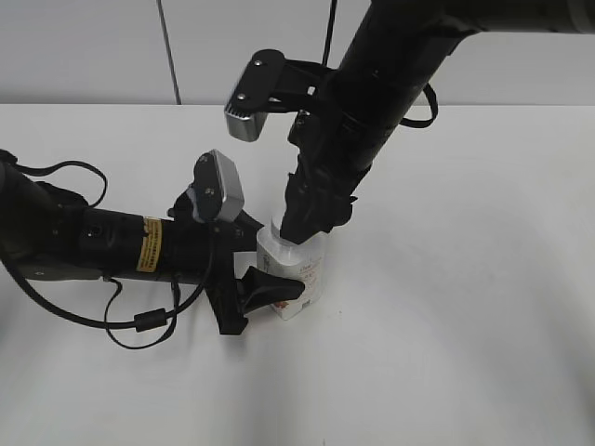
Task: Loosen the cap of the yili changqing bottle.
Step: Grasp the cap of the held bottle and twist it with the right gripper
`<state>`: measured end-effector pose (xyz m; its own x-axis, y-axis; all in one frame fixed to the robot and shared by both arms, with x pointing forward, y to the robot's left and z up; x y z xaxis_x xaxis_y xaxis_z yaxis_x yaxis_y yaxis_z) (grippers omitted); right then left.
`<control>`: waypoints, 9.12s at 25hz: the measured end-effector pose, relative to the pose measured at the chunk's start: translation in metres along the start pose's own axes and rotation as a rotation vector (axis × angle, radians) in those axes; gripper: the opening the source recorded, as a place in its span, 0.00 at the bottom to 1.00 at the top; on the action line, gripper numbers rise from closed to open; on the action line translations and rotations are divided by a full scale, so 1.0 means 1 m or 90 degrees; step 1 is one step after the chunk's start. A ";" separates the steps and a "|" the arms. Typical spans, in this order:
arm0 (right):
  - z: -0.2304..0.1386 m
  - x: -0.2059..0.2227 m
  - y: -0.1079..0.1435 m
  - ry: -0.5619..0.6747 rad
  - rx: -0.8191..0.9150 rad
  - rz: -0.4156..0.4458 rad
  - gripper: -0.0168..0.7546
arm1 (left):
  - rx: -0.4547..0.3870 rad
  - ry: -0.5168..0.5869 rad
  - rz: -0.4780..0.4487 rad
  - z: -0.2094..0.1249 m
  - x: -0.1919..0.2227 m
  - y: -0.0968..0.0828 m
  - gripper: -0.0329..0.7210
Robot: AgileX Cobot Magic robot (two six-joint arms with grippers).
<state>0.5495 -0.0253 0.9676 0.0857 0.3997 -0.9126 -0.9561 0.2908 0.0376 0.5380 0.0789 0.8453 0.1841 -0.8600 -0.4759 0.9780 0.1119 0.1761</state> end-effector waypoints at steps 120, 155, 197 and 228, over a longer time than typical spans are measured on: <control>-0.001 0.018 0.002 0.038 0.207 -0.029 0.60 | 0.010 -0.002 -0.009 0.001 0.000 -0.002 0.63; 0.001 0.015 -0.001 0.043 -0.350 -0.026 0.41 | -0.006 0.000 0.000 0.000 0.000 0.000 0.61; 0.004 0.003 0.003 0.007 0.482 -0.044 0.68 | 0.008 -0.002 -0.009 0.001 0.000 -0.002 0.61; -0.001 0.016 0.003 0.053 -0.271 -0.007 0.52 | 0.017 -0.002 -0.013 0.001 0.001 -0.003 0.61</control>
<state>0.5479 -0.0190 0.9528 0.0896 0.3217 -0.9426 -0.9872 -0.0964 -0.1267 0.5349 0.0774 0.8452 0.1633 -0.8635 -0.4773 0.9786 0.0803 0.1896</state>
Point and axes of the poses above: a point on each arm's last joint axis where the gripper is mounted, x pointing out along that axis toward the gripper, y along the wrist's bending axis when the last joint is at zero, z = x × y, the point moved 4 cm from there along x, pointing out along that axis toward the gripper, and after that the axes turned 10 degrees about x, right-handed, at the moved point
